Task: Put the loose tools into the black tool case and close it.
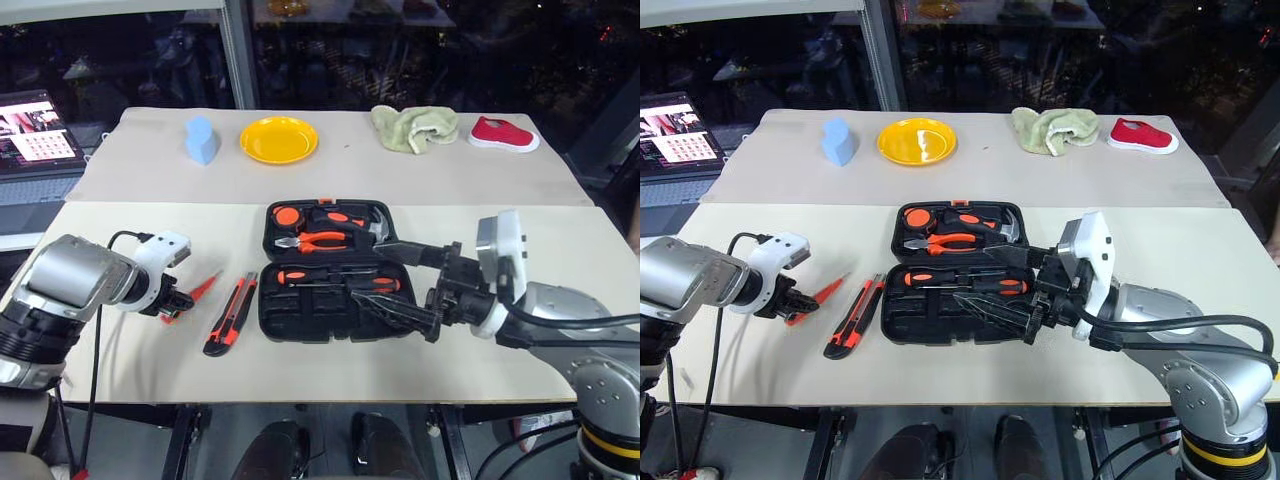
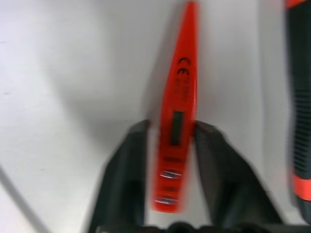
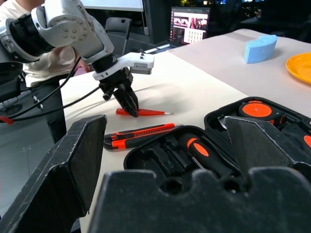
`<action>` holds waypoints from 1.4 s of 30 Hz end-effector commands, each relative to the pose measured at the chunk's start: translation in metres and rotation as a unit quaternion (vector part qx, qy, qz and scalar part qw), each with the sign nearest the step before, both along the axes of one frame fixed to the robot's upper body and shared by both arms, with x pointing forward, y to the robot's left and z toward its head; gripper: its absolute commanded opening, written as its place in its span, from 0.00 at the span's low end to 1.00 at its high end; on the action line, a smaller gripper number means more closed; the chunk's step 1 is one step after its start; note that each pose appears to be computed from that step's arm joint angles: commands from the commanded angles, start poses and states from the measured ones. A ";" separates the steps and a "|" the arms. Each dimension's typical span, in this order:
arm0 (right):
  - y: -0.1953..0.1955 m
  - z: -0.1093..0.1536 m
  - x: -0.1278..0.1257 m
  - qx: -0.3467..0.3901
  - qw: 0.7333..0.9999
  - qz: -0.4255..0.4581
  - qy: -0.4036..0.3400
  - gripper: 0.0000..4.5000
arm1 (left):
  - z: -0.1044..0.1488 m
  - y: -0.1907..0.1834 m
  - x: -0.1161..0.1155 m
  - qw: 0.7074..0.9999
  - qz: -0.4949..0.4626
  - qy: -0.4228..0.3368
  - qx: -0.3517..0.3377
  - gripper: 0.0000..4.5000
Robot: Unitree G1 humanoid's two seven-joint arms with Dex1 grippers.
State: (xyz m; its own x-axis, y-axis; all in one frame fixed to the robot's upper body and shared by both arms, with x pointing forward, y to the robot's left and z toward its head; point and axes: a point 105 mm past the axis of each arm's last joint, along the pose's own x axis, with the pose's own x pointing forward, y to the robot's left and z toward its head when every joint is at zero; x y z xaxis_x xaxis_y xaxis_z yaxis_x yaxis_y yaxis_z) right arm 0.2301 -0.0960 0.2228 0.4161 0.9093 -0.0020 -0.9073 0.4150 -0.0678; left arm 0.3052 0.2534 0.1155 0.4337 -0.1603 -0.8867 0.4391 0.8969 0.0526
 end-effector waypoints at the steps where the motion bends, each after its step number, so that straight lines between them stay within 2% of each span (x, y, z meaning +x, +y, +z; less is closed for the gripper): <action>1: -0.001 0.010 -0.009 0.002 1.000 0.004 -0.027 1.00 | -0.019 -0.007 -0.005 0.999 -0.013 0.034 -0.012 0.09; 6: -0.004 0.007 -0.011 -0.012 1.000 0.001 -0.022 1.00 | -0.014 0.001 0.002 1.000 -0.018 0.011 -0.003 0.09; 11: -0.008 -0.002 -0.012 -0.041 0.999 -0.004 -0.010 1.00 | 0.021 0.010 0.034 0.994 -0.064 -0.087 0.016 0.09; 13: -0.010 -0.004 -0.011 -0.047 0.999 -0.006 -0.008 1.00 | 0.045 -0.003 0.050 0.982 -0.126 -0.144 0.013 0.09; 15: -0.012 -0.009 -0.012 -0.060 0.998 -0.010 -0.001 1.00 | 0.071 -0.035 0.055 0.957 -0.224 -0.182 -0.011 0.09; 20: -0.015 -0.021 -0.016 -0.076 0.997 -0.013 0.018 1.00 | 0.088 -0.090 0.050 0.896 -0.404 -0.182 -0.006 0.09; 24: -0.017 -0.022 -0.016 -0.072 0.997 -0.022 0.030 1.00 | 0.082 -0.130 0.044 0.871 -0.472 -0.138 -0.014 0.09; 28: -0.017 -0.023 -0.018 -0.076 0.996 -0.036 0.023 1.00 | 0.068 -0.154 0.030 0.838 -0.538 -0.095 -0.011 0.09; 32: -0.017 -0.027 -0.025 -0.068 0.996 -0.044 0.044 1.00 | 0.063 -0.178 0.021 0.826 -0.556 -0.079 -0.043 0.09; 36: -0.018 -0.024 -0.030 -0.066 0.996 -0.050 0.041 1.00 | 0.046 -0.177 0.018 0.824 -0.565 -0.051 -0.018 0.09; 38: -0.022 -0.022 -0.027 -0.062 0.995 -0.067 0.039 1.00 | 0.041 -0.180 0.014 0.844 -0.535 -0.010 -0.051 0.09; 42: -0.022 -0.022 -0.030 -0.054 0.994 -0.081 0.041 1.00 | 0.030 -0.173 0.027 0.850 -0.526 -0.020 -0.013 0.09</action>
State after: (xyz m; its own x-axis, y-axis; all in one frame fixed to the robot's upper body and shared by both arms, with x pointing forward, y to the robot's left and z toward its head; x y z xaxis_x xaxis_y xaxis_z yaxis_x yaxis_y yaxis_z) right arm 0.2066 -0.1221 0.1889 0.5533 0.8136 -0.1786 -0.8279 0.5607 -0.0107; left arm 0.3247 0.0760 0.1439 0.0216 -0.5241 -0.8514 0.9996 -0.0047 0.0283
